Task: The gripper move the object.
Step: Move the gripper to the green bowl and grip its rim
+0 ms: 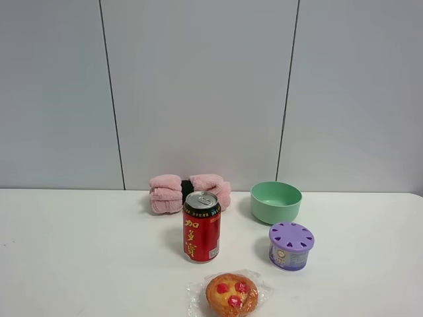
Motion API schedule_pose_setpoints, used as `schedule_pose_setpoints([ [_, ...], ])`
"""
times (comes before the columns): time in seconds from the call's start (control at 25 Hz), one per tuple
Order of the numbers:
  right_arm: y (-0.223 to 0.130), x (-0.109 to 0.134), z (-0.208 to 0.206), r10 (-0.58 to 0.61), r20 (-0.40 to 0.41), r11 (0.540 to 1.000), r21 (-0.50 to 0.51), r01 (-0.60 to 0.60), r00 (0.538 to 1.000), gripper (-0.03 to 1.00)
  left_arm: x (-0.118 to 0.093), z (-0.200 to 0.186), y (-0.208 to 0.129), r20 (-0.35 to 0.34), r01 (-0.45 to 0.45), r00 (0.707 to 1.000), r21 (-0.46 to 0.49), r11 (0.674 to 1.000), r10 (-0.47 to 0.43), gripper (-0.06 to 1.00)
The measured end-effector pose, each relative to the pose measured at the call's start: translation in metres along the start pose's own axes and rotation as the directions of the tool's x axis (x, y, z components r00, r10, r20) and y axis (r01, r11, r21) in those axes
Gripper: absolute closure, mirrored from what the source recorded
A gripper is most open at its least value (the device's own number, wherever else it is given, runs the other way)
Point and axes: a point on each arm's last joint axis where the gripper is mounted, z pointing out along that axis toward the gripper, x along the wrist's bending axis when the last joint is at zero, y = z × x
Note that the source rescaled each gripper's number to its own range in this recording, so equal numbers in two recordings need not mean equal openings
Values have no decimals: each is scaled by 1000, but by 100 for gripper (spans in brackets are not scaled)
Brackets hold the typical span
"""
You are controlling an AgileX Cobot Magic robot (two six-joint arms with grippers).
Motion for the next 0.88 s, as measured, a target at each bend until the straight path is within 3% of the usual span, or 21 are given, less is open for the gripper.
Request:
schedule_pose_setpoints([
  [0.04,0,0,0,0,0,1000,0,0,1000,8,0,0,0,0,0,1000,0,1000,0,-6],
  [0.88,0,0,0,0,0,1000,0,0,1000,8,0,0,0,0,0,1000,0,1000,0,-6],
])
